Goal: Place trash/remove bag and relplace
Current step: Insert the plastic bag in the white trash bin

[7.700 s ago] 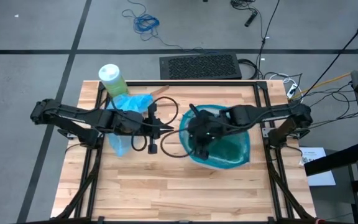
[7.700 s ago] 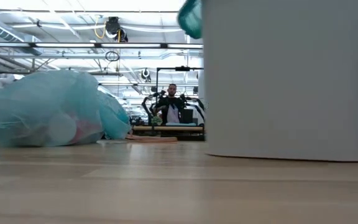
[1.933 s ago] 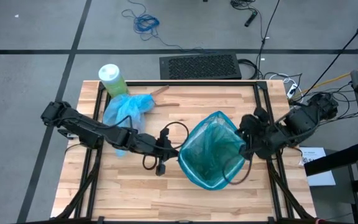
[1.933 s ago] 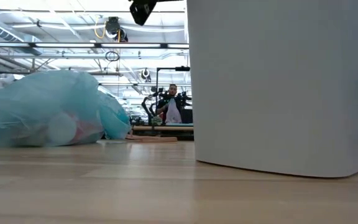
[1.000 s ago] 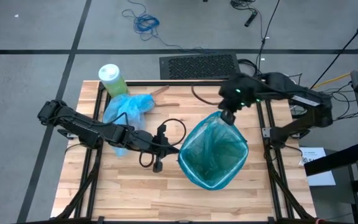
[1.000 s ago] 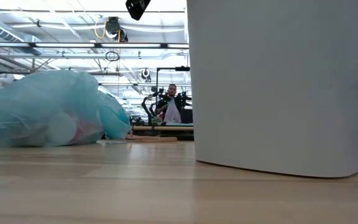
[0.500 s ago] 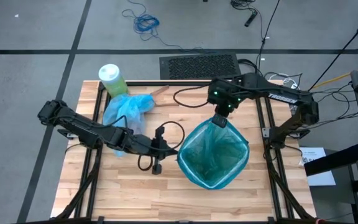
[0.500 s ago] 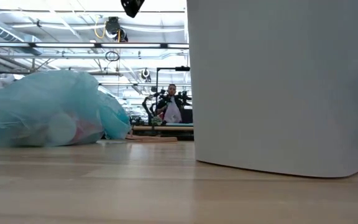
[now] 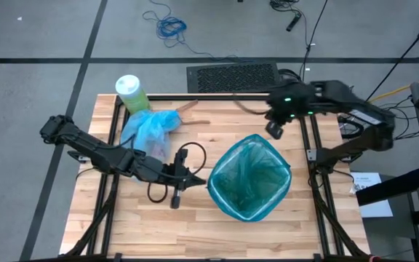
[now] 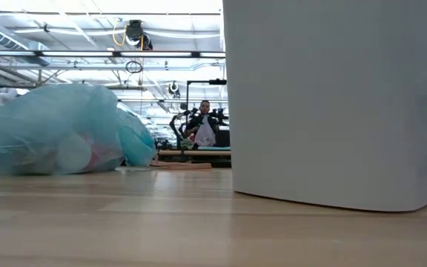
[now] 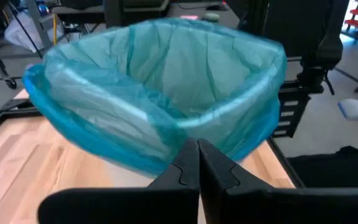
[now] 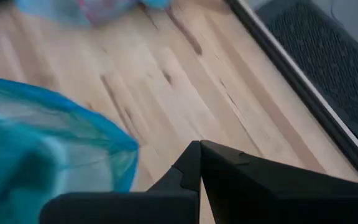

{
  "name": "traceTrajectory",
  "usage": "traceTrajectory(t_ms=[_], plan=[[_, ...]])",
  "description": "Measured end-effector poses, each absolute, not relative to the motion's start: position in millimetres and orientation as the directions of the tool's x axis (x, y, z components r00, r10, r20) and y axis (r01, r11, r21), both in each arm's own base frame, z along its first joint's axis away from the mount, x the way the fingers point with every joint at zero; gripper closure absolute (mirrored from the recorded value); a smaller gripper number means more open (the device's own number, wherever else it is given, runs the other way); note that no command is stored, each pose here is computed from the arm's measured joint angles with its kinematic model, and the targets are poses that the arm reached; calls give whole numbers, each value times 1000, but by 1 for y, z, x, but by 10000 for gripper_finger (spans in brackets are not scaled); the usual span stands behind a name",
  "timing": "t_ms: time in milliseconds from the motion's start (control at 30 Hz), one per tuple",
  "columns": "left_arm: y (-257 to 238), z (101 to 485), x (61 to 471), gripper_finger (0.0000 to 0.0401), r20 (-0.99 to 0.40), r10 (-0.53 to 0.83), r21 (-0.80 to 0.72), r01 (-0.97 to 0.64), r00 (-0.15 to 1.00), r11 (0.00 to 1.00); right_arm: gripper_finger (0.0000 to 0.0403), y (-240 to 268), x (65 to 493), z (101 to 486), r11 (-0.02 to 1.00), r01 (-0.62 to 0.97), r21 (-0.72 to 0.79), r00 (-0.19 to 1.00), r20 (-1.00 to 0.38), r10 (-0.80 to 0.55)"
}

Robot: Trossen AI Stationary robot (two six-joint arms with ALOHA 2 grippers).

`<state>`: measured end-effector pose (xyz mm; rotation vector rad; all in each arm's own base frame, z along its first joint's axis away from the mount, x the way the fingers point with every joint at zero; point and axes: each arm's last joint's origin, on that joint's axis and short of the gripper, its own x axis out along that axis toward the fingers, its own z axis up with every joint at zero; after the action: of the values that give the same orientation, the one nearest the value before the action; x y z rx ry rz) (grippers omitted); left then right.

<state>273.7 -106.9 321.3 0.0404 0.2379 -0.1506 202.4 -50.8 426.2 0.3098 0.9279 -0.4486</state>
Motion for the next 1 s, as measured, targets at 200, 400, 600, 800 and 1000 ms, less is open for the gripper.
traceTrajectory(t_ms=[200, 400, 600, 800, 1000], plan=[[-110, 305, 291, 401, -262, -141, 20, 152, 955, 988, 403, -29, 170, 444, 865, 487, 118, 601, -765, -233], [-109, 283, 310, 401, -306, -145, 14, 157, 941, 987, 403, -14, 155, 439, 832, 541, 122, 527, -820, -222], [-104, 280, 312, 401, -319, -130, -6, 135, 939, 991, 403, 0, 152, 402, 790, 595, 146, 425, -892, -155], [-104, 282, 311, 401, -319, -130, -6, 135, 939, 991, 403, 22, 149, 346, 752, 587, 300, 493, -869, -38], [-102, 284, 309, 401, -319, -107, 2, 114, 942, 994, 403, 46, 159, 311, 723, 431, 540, 704, -702, 105]])
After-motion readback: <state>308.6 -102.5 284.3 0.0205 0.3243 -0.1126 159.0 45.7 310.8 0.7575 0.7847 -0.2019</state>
